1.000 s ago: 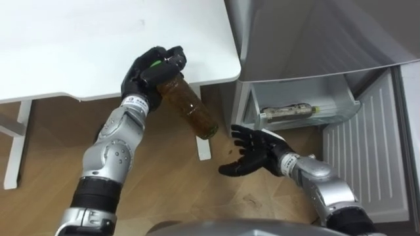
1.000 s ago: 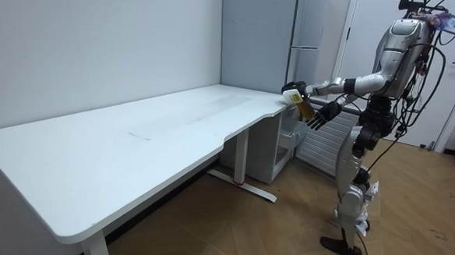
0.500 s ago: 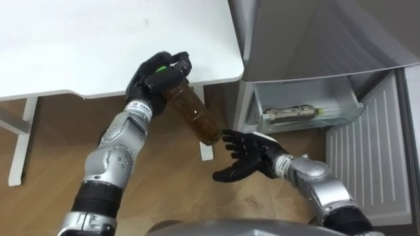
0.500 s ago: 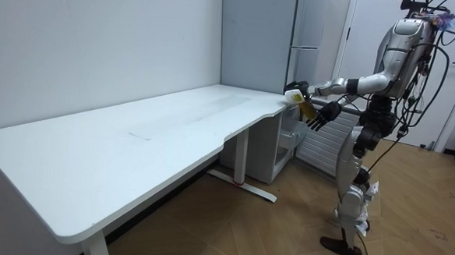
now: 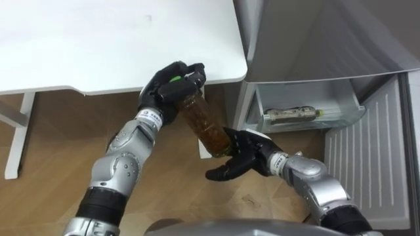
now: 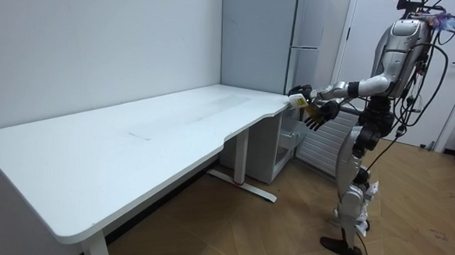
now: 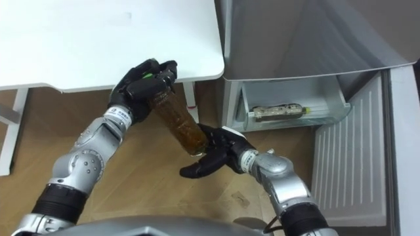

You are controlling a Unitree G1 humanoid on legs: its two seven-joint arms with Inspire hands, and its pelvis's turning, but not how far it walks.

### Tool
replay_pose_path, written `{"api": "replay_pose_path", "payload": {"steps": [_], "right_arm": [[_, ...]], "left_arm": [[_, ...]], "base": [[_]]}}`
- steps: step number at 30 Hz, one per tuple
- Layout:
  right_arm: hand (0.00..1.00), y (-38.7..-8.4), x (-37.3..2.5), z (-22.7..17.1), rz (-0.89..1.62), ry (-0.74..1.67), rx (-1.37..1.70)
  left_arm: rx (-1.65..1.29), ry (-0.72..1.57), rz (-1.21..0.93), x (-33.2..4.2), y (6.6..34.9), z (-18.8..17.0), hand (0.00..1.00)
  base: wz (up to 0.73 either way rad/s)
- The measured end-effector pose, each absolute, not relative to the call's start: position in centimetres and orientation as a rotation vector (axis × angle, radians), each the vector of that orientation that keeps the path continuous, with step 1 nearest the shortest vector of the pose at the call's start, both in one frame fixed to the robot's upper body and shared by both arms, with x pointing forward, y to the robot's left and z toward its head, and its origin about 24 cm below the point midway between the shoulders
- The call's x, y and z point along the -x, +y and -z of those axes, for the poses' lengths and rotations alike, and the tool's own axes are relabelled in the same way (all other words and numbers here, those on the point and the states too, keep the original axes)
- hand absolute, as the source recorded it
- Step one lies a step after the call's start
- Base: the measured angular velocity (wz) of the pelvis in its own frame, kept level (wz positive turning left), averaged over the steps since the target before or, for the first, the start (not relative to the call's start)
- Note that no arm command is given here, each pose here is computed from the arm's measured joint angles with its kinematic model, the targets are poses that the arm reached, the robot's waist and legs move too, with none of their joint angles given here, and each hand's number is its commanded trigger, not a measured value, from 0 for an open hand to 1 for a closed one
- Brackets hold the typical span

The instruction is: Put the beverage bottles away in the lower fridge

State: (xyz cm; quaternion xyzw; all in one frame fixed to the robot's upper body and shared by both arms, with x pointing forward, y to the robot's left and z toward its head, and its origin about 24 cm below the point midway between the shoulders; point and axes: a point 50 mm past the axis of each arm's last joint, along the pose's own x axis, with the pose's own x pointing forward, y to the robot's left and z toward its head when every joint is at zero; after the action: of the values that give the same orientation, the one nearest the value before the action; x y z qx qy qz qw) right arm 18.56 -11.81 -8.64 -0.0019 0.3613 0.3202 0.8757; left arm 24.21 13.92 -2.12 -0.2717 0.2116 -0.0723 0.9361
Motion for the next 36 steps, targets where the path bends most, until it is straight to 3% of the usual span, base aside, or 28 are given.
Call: {"api": "replay_pose_path", "payload": {"steps": [21,22,23,36], "right_arm": [[0.0,-10.7,-18.4,8.6,-0.707,0.752,-0.009],[0.73,-10.7,-18.4,8.6,-0.71,0.75,-0.014],[1.0,-10.5,-18.4,8.5,-0.712,0.747,-0.022],[1.0,-10.1,-18.5,8.3,-0.732,0.738,-0.068]], "left_arm": [[0.447,0.517,0.268,-22.2,11.7,3.8,1.0],[0.442,0.518,0.275,-22.2,11.7,3.8,1.0],[0.431,0.517,0.292,-22.1,11.5,3.8,1.0],[0.412,0.535,0.342,-21.6,11.1,4.1,1.0]], "base": [[0.0],[0.0],[0.0],[0.0]]}}
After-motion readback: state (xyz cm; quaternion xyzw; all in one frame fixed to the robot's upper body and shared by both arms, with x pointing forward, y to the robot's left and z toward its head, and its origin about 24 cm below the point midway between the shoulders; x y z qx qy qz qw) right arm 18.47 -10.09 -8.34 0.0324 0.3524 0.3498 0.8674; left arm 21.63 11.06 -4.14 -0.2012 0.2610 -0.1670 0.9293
